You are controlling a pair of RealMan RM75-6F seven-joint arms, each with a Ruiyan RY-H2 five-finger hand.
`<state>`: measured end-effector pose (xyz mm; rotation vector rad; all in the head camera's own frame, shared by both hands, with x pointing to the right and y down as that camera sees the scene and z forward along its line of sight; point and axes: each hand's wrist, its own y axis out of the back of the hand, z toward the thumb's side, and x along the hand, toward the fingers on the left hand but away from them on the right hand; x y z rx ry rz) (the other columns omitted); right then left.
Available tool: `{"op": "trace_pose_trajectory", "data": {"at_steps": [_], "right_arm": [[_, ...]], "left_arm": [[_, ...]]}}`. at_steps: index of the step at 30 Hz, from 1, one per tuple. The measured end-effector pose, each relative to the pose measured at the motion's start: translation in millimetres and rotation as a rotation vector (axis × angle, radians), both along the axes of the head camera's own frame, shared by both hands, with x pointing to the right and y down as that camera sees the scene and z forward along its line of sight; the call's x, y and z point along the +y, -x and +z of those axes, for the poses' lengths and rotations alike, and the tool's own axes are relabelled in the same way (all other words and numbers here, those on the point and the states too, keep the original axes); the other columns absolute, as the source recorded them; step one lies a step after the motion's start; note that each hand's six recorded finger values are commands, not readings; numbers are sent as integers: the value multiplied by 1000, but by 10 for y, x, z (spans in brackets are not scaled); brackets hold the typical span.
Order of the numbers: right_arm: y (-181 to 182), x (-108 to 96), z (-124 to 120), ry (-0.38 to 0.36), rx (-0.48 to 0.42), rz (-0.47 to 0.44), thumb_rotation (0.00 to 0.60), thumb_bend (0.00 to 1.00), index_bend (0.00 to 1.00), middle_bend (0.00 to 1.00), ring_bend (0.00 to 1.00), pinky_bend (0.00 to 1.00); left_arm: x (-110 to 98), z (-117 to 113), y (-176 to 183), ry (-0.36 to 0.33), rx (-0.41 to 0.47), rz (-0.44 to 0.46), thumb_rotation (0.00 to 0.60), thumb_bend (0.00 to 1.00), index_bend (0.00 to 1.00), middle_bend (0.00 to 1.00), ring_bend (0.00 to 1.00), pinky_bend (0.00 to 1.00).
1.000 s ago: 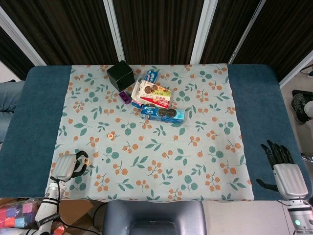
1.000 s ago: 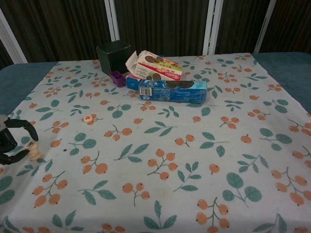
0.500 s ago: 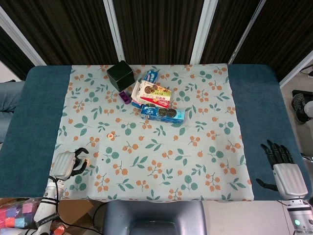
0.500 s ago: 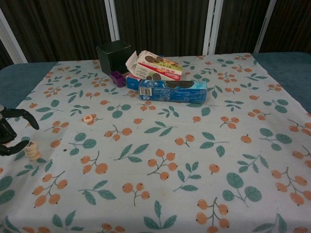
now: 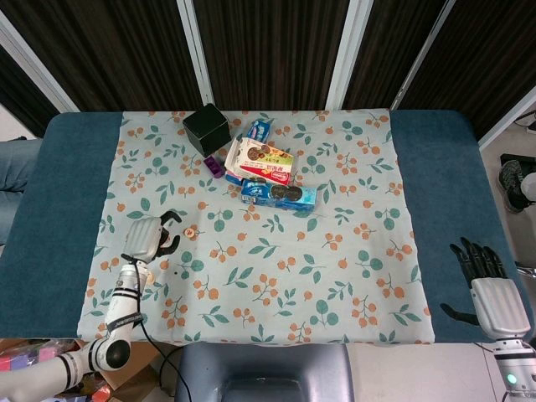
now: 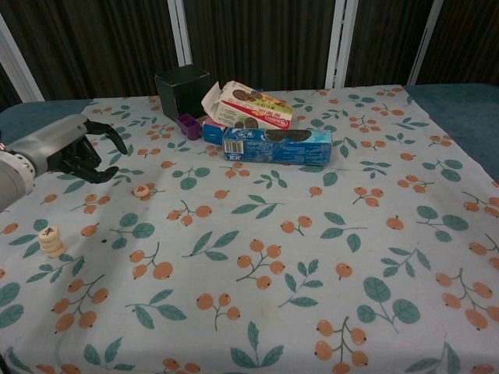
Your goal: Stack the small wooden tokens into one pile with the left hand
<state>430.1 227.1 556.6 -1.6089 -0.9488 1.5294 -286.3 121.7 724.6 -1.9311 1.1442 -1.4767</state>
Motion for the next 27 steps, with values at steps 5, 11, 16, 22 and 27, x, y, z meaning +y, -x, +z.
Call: {"op": "trace_pose_trajectory", "data": {"at_steps": [5, 11, 16, 22, 27], "right_arm": [[-8, -8, 2, 2, -2, 3, 600, 148, 0, 0, 0, 0], [-25, -15, -20, -4, -9, 8, 600, 147, 0, 0, 0, 0], [-27, -14, -27, -4, -12, 6, 600, 148, 0, 0, 0, 0], [-37, -13, -48, -11, -17, 9, 600, 148, 0, 0, 0, 0], [-39, -13, -53, -12, -17, 9, 600, 147, 0, 0, 0, 0]], "left_arm": [[-49, 213, -93, 34, -34, -1, 600, 416, 374, 1000, 1000, 1000], [-10, 407, -209, 74, -68, 26, 600, 417, 360, 1000, 1000, 1000], [15, 464, -223, 83, -78, 28, 600, 417, 356, 1000, 1000, 1000], [40, 527, -214, 94, -89, 28, 600, 416, 370, 1000, 1000, 1000], [55, 572, -197, 102, -102, 29, 600, 417, 379, 1000, 1000, 1000]]}}
